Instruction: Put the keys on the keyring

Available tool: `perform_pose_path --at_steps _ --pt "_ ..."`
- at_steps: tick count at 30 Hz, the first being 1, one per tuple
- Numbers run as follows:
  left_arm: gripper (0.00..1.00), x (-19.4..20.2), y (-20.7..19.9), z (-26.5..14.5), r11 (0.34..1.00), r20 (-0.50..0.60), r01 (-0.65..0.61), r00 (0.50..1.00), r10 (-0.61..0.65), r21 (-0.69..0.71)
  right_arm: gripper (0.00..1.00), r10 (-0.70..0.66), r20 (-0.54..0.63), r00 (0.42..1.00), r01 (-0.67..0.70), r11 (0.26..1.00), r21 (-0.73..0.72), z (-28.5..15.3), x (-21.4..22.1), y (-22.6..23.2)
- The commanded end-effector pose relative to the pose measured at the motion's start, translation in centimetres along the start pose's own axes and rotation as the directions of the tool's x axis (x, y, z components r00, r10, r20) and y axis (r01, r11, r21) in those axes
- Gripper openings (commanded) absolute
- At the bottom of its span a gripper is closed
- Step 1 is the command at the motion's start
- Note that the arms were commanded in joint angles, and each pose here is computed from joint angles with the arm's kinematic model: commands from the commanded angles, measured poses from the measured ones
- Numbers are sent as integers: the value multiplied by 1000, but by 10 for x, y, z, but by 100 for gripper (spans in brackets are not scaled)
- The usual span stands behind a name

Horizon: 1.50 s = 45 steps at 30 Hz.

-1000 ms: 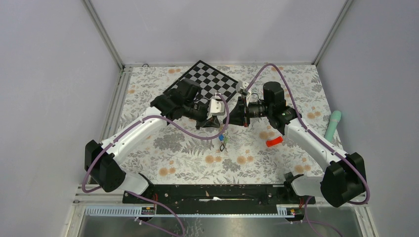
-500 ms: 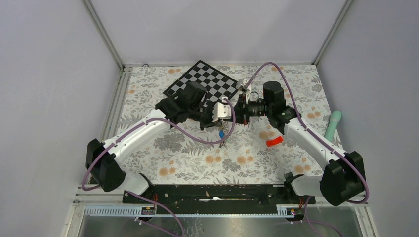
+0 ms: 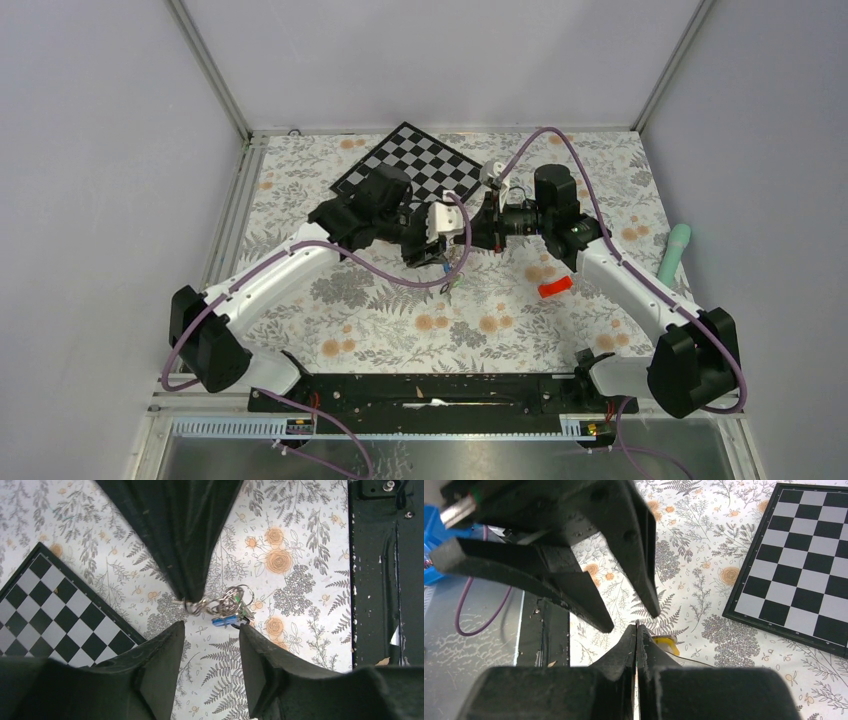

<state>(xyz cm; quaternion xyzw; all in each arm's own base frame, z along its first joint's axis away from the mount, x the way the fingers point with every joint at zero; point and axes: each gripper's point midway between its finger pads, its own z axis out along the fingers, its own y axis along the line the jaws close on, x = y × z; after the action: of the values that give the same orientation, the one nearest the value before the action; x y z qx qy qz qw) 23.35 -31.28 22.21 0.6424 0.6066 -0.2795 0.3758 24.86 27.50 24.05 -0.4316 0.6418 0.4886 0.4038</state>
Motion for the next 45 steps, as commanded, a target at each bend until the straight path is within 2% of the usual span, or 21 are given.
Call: perform_pose_path --at_steps 1,10,23,34,39,45 --pt "53 -25 9 -18 999 117 16 993 -11 -40 0 -125 28 992 126 992 -28 -8 -16 11" --pt "57 -35 -2 -12 990 223 119 966 -133 74 0 -122 28 992 123 991 -48 -9 -15 15" --pt "59 -35 -4 -9 976 311 161 929 -201 149 0 -119 37 992 121 989 -78 -9 -18 21" --pt "56 -29 0 0 973 327 155 923 -204 169 0 -108 51 993 112 989 -97 -9 -18 25" --pt "52 -30 1 1 973 333 156 920 -206 170 0 -108 51 993 112 989 -96 -9 -17 24" --pt "34 -29 1 -1 972 336 157 919 -208 172 0 -107 51 993 111 990 -91 -10 -16 23"
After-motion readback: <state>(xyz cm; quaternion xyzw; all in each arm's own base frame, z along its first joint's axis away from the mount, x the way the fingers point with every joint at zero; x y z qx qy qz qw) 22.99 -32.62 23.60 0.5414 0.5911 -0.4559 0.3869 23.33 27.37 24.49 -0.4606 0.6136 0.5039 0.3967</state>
